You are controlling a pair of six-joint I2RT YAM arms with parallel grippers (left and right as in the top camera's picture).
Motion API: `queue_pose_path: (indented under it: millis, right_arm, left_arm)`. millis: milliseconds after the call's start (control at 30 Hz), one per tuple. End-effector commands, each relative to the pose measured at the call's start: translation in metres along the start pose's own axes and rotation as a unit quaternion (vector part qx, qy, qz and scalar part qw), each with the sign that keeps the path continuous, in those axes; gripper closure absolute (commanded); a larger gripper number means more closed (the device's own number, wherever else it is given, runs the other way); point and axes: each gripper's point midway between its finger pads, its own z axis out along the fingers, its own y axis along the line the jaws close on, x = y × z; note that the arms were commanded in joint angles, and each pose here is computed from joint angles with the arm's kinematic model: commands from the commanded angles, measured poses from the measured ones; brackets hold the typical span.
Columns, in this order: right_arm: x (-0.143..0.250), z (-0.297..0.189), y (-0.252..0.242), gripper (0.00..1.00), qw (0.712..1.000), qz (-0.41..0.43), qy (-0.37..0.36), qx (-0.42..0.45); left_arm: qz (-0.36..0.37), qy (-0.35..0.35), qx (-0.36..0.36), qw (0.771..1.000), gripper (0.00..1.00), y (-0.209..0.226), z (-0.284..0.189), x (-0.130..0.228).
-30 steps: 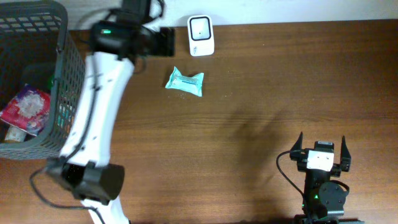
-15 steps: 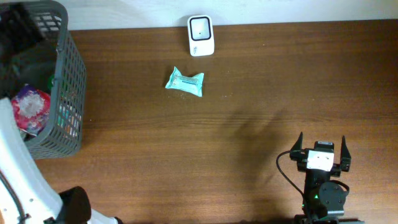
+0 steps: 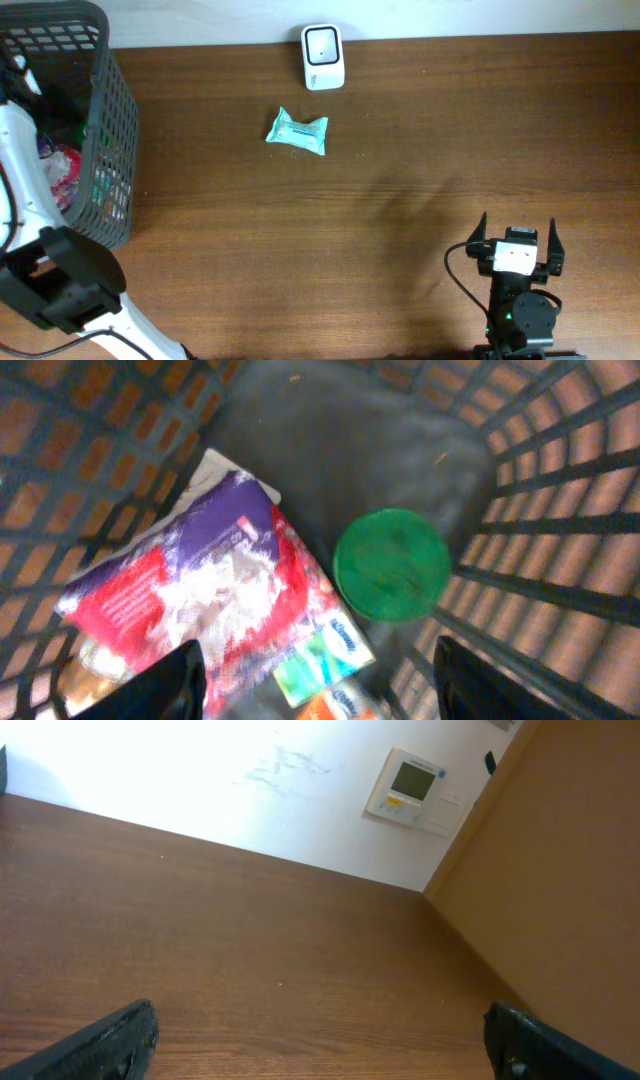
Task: Scan the item barcode
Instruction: 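Reach the left gripper into the basket and grasp the pink wrapped pack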
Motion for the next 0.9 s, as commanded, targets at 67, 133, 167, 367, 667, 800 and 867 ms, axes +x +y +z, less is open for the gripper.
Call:
queue_pose_path:
  millis: [67,133,167,367,667,800,867]
  right_arm:
    - [0.004,0.000,-0.002,0.01,1.000,0.000,0.005,0.007]
    - [0.004,0.000,-0.002,0.01,1.000,0.000,0.005,0.007]
    - [0.004,0.000,-0.002,0.01,1.000,0.000,0.005,0.007]
    - [0.004,0.000,-0.002,0.01,1.000,0.000,0.005,0.007]
    - [0.004,0.000,-0.002,0.01,1.000,0.000,0.005,0.007]
    - [0.004,0.000,-0.002,0.01,1.000,0.000,0.005,0.007]
    - [0.004,0.000,-0.002,0.01,1.000,0.000,0.005,0.007]
  left_arm:
    - [0.132,0.071,-0.124,0.981,0.29,0.041,0.059,0.051]
    - [0.169,0.085,-0.119,0.975,0.31,0.040,0.075,0.066]
    - [0.195,0.093,-0.117,0.969,0.31,0.039,0.082,0.073]
    - [0.238,0.101,-0.155,0.953,0.38,0.054,0.093,0.080]
    - [0.243,0.128,-0.148,0.950,0.27,0.054,0.103,0.096]
    - [0.246,0.125,-0.148,0.950,0.28,0.052,0.102,0.096]
    - [0.257,0.131,-0.145,0.946,0.27,0.050,0.100,0.098]
